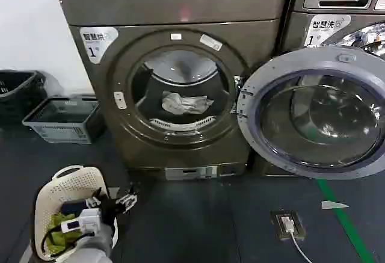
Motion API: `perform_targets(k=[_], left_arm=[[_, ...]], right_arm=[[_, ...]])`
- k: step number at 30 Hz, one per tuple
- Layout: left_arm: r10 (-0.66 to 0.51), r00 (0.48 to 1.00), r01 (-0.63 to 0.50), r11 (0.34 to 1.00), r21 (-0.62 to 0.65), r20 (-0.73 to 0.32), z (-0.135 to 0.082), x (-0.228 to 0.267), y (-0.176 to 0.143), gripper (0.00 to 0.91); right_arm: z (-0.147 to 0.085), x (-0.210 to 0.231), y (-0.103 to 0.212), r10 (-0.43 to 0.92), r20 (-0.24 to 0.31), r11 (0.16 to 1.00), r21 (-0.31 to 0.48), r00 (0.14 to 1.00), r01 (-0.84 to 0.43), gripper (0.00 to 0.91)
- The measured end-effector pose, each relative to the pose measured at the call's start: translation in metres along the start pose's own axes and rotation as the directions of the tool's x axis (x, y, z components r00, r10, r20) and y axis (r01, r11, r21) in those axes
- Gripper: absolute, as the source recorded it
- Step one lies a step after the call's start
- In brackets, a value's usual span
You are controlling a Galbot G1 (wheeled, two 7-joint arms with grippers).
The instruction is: Grasp the clothes from the dryer.
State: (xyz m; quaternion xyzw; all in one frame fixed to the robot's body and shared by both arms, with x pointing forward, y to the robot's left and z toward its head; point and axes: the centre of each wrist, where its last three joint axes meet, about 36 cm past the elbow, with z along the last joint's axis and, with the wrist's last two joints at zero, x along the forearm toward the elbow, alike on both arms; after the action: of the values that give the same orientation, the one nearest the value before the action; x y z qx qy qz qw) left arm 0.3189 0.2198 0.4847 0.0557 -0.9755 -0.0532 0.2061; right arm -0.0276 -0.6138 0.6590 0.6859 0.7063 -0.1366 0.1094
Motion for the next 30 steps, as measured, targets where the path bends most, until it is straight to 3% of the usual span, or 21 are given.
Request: perform_targets(k=[10, 30], left_arm=[[0.002, 1.000, -0.002, 1.000, -0.001, 0.002, -0.001, 0.002, 0.000, 0.907], [0.011, 1.000, -0.011, 1.000, 0.000, -0.001, 0.000, 0.007, -0.001, 0.907]], right_arm=[[0.012, -0.003, 0.002, 0.009, 0.022, 1.000, -0.013, 1.000, -0.009, 0.907], [0.016, -0.005, 0.002, 0.027, 0.024, 0.999, -0.047, 0.999, -0.026, 0.907]])
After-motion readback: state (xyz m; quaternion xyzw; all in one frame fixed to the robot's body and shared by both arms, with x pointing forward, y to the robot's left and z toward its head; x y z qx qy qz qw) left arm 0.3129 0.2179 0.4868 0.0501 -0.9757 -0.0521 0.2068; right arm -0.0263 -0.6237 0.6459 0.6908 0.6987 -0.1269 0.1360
